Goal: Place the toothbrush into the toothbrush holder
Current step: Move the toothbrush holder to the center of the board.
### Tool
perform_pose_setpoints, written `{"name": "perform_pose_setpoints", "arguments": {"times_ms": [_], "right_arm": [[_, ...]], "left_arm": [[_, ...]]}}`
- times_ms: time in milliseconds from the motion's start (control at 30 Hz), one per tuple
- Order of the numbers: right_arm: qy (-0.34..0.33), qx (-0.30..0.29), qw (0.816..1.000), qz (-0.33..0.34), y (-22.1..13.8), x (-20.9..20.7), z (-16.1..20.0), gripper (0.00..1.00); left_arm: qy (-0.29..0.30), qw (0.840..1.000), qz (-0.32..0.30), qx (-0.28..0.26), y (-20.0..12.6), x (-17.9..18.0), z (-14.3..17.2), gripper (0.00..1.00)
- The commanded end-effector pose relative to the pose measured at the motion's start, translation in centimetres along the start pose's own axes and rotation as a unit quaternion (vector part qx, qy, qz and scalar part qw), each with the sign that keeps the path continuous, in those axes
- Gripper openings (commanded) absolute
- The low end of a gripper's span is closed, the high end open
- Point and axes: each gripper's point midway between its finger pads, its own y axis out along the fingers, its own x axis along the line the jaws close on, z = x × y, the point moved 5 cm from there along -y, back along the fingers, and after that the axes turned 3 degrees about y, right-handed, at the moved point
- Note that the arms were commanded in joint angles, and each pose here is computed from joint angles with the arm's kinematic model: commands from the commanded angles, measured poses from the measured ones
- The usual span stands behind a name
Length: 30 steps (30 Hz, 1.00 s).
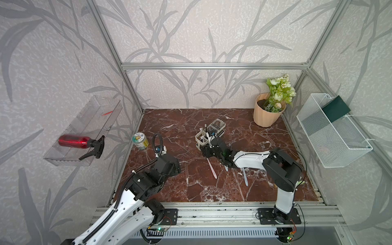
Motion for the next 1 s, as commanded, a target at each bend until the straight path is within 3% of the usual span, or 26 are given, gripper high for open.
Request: {"name": "perform_pose_setpoints", "arguments": {"times_ms": [0,967], "right_arm": [[0.002,0.007,1.0,0.001,1.0,-0.3,-0.1,0.73],[0.002,0.008,1.0,0.007,6.5,-2.6,-3.7,0.73]], "left_arm": [[0.005,1.0,-0.026,-0.002,0.3,0.8,0.4,0.78],[0.011,0.999,-0.038,-0.005,0.5,0.8,0.2,0.78]]}}
